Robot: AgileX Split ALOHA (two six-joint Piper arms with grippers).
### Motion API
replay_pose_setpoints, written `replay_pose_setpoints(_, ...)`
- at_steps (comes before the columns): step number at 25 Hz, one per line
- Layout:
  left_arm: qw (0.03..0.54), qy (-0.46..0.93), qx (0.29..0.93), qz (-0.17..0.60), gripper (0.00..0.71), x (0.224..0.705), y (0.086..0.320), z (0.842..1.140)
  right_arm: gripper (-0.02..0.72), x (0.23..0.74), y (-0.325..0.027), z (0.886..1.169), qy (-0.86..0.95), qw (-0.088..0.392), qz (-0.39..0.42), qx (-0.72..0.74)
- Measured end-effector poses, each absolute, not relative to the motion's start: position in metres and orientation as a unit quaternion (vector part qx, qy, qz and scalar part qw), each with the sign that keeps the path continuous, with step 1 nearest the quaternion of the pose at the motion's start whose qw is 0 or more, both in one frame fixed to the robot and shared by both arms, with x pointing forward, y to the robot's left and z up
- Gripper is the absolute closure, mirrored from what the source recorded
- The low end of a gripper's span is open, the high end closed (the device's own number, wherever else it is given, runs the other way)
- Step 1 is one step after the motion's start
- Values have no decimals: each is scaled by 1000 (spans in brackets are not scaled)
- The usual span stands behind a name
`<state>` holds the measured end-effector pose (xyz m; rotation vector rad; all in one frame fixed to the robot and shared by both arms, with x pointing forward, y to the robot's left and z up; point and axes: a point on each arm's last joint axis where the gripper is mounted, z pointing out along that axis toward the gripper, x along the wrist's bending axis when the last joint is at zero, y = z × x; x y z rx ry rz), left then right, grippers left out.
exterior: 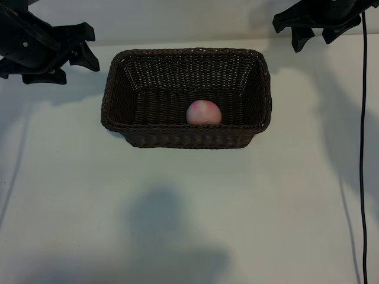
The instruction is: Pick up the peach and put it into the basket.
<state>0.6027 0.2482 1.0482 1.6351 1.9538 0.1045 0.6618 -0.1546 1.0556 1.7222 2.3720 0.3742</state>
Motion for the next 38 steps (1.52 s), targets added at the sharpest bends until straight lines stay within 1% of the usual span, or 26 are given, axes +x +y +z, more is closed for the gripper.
replay_pose_setpoints(15,292,733,614,39,119,603,248,1048,161,662,-155,1055,800,95,124,580)
replay_pose_setpoints(23,292,733,614,39,119,603,248,1048,161,663,-155,1043,802,86,110,581)
replay_pose_setpoints(38,292,733,614,39,119,603,248,1048,162,663,-155,1042,802,86,109,581)
